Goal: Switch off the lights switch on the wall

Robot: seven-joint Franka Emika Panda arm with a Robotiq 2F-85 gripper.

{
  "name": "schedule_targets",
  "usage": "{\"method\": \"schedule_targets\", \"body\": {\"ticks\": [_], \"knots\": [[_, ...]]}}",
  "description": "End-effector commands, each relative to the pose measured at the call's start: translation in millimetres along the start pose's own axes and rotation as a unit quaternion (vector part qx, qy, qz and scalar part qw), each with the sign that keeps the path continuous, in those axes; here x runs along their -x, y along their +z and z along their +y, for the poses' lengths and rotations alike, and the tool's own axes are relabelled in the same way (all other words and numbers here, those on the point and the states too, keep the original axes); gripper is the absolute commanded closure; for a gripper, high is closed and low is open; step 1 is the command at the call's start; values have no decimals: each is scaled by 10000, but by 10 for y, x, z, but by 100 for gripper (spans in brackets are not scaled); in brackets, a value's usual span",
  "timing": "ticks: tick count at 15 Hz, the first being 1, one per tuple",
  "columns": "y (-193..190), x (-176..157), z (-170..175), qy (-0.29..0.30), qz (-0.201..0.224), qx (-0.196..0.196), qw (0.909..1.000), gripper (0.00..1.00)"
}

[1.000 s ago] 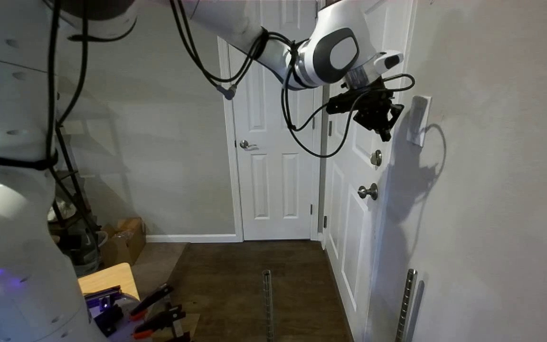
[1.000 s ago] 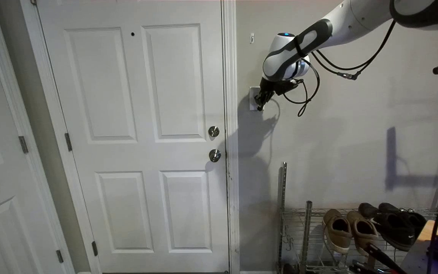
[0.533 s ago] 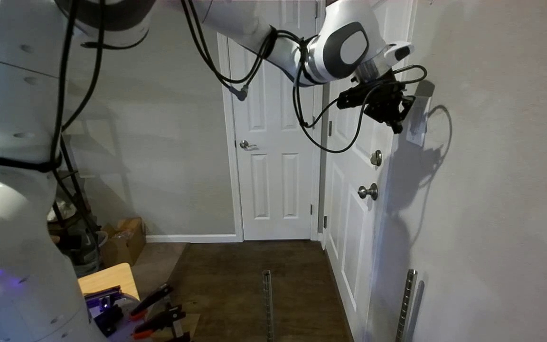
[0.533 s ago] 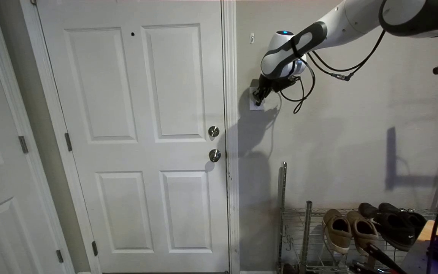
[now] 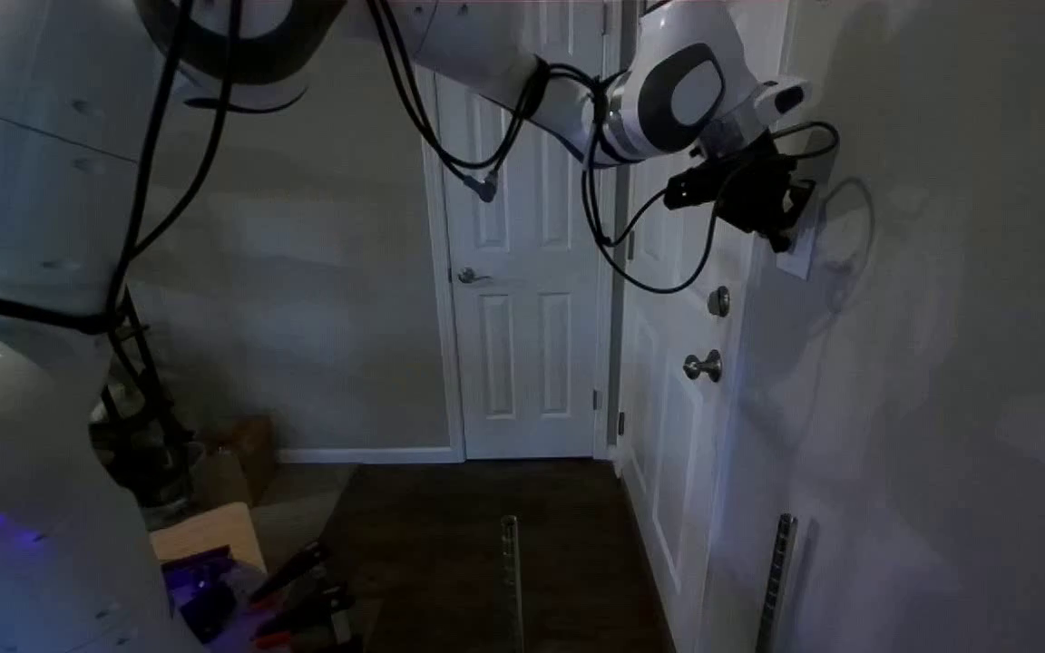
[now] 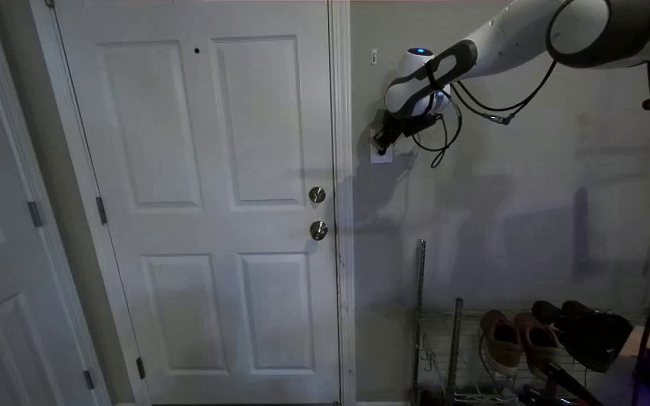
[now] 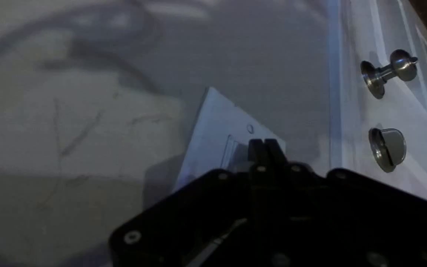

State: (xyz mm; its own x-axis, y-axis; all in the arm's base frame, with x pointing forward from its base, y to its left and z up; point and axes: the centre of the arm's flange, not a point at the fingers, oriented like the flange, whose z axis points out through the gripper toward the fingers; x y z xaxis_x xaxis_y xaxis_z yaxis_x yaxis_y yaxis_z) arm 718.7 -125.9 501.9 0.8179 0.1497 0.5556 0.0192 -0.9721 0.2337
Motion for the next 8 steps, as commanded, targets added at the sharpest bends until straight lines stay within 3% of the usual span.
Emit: {"method": "schedule_targets", "body": {"ticks": [1,8], "knots": [[58,-73,112,56,-17,111,9999,93],[28,-8,96,129,-79,-29,9999,96]]}}
